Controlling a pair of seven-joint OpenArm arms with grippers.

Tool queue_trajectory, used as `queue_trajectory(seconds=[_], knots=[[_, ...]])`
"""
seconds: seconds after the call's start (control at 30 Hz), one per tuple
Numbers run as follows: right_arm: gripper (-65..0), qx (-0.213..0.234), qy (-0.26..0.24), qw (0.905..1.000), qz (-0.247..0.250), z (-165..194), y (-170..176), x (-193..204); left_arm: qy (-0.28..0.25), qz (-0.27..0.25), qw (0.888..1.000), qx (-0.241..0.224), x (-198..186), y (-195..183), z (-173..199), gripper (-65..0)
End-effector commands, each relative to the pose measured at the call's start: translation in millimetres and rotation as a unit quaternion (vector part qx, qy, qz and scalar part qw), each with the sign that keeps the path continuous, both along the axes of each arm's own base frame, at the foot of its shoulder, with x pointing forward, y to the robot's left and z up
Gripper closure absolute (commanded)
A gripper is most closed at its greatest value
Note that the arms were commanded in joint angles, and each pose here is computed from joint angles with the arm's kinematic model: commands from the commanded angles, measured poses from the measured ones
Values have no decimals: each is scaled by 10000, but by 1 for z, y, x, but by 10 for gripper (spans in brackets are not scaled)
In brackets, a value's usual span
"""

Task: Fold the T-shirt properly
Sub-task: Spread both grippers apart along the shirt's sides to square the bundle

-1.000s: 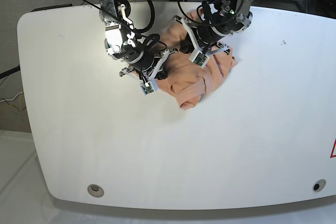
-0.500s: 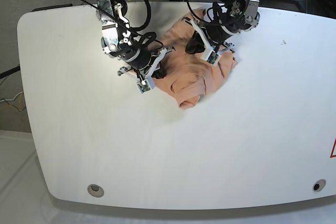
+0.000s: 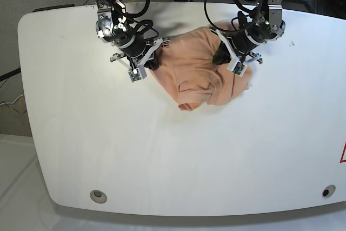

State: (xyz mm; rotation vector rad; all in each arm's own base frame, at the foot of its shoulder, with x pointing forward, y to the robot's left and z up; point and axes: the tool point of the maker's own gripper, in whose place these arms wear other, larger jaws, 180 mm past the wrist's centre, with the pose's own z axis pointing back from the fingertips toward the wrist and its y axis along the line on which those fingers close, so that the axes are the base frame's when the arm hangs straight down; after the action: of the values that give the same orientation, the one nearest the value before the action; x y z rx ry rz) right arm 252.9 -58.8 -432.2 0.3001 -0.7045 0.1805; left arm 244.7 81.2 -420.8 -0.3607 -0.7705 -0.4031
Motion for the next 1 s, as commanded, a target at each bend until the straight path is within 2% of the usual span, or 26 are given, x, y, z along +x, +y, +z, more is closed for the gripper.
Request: queue_trajectory(seconds=[0.0,0.53,0.8,0.97], knots=[[0,-182,310,9992,-182,-9,-5,-17,123,-3,9990,420,0,18,-6,-9],[0,493,415,9970,-417,8,39,-51,-146,25,9986,501,28,29,7,-9],[0,546,367,9968,-459,9,42,-51,-97,36,9989,460,43,30,1,-9],[0,568,369,9966,-464,10,42,-51,11,-240,9990,367,48,24,-7,-9]])
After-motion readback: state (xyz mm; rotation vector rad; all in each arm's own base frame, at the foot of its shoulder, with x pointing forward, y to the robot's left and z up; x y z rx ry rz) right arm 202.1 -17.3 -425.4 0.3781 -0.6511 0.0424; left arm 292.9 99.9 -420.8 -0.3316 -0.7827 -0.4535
